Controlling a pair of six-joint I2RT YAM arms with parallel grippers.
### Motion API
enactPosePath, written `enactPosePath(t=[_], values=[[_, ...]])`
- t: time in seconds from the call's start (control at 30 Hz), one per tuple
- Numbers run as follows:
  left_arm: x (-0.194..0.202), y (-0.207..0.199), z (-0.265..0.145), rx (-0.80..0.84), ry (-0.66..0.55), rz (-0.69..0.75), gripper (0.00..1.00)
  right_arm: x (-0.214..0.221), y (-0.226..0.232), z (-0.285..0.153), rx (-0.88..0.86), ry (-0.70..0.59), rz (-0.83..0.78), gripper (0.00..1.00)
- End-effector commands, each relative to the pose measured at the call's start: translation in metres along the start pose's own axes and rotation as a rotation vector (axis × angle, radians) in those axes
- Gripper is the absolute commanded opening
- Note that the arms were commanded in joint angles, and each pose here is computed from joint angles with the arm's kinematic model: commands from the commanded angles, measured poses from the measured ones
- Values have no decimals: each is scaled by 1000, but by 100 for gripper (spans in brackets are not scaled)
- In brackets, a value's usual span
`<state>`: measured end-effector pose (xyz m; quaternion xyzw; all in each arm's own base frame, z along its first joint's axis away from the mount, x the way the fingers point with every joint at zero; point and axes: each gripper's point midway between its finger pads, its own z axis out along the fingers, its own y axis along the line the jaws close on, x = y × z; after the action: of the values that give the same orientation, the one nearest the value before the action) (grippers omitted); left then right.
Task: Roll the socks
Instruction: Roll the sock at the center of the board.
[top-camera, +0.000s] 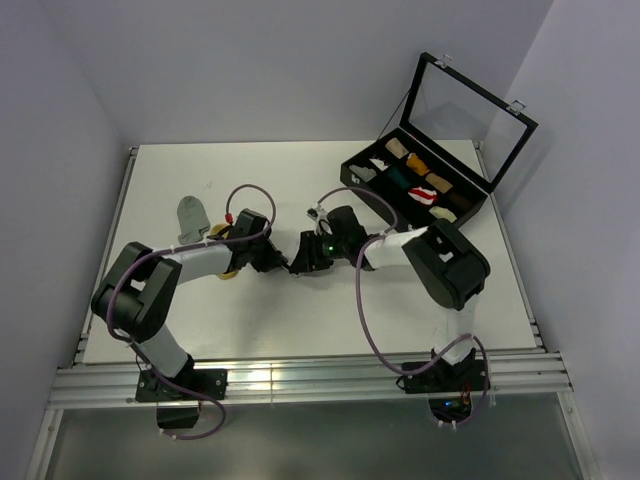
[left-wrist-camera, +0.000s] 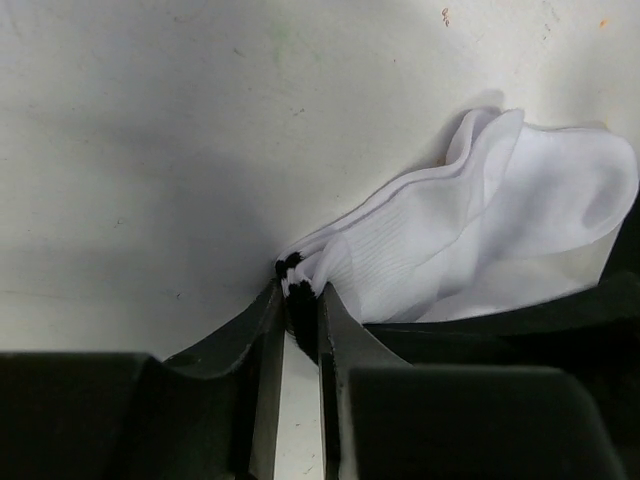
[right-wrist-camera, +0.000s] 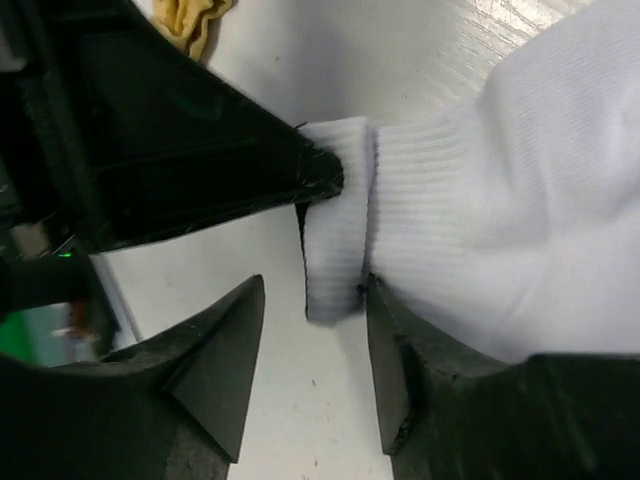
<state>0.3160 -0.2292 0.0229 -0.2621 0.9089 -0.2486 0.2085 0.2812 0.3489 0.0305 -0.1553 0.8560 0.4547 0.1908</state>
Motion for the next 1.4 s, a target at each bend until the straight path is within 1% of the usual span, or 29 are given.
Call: enactPosePath(t=[0.0, 0.03, 0.07, 0.1, 0.17, 0.2, 0.33, 0.43, 0.67, 1.03, 1.07, 1.37], values=[[8, 30, 3, -140, 32, 76, 9, -2, -16, -19, 245, -50, -163, 54], [8, 30, 3, -143, 35, 83, 9, -2, -14, -22, 272, -68, -191, 55], [8, 29, 2, -148, 38, 88, 8, -8, -16, -26, 347, -114, -244, 56], [7, 28, 2, -149, 40, 97, 8, -18, -5, -32, 363, -161, -287, 57], [5, 25, 1, -145, 38, 105, 8, -17, 3, -35, 413, -199, -373, 57], [5, 26, 1, -151, 42, 114, 8, -28, 8, -41, 454, -257, -407, 57], [4, 23, 1, -154, 47, 123, 8, -27, 28, -43, 475, -315, -542, 57], [4, 21, 1, -148, 52, 122, 8, -23, 41, -36, 468, -315, -618, 55], [4, 16, 0, -138, 60, 124, 8, -14, 44, -14, 478, -264, -722, 53], [7, 15, 1, -130, 73, 126, 9, -12, 40, 6, 474, -227, -755, 52], [7, 16, 1, -131, 74, 125, 9, -12, 38, 6, 481, -219, -782, 52], [8, 16, 2, -135, 82, 130, 9, -15, 44, 8, 497, -227, -811, 51]])
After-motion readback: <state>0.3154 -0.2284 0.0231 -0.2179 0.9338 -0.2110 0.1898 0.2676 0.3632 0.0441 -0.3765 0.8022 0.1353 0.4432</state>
